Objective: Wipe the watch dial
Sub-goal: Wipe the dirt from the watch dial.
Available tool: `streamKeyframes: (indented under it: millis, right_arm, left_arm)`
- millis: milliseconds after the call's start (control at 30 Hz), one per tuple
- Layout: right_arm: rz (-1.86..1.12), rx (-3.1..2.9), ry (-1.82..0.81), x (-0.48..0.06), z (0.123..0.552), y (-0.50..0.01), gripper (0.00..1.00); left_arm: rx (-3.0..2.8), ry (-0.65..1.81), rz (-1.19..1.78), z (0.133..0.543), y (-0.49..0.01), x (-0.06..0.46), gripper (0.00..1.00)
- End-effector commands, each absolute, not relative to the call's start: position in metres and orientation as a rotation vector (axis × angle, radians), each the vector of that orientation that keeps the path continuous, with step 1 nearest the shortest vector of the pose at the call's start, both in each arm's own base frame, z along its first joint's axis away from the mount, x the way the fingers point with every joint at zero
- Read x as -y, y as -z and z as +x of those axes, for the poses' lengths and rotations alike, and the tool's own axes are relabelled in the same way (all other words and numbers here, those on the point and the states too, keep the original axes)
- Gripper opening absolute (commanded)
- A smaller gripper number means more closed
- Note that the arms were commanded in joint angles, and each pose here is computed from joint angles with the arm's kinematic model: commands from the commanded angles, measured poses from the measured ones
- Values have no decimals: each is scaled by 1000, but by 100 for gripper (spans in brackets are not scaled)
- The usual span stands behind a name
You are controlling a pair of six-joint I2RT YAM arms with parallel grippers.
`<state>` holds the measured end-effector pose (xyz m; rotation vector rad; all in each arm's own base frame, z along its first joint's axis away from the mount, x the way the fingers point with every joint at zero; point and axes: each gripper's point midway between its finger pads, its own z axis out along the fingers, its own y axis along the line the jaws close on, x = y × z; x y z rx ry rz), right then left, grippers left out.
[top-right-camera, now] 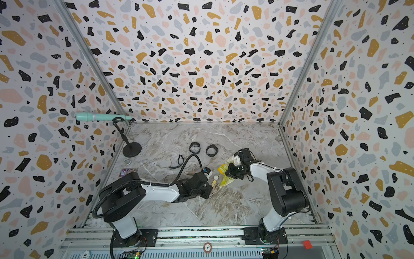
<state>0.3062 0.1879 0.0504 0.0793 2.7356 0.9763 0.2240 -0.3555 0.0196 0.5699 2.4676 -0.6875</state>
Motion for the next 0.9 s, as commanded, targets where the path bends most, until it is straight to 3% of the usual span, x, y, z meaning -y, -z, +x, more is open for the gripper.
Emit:
streamKeyframes:
  millis: [0,433,633,867]
  right_arm:
    - [-11,-2698,-1008,-200,303,-71,0]
    - [-149,-2729,-1100,-261,293,-65,0]
    - [-19,-2824,-1042,-236,289,-25,0]
    - [45,-2825,-966,-199,291,-21,0]
  left_arm:
    - [-2714,518,651,183,33,310,8]
    - [-2720,521,674,183,37,314,8]
    - [-2726,519,685,182,38,314,8]
    - [-2734,509,696,179,41,310,7]
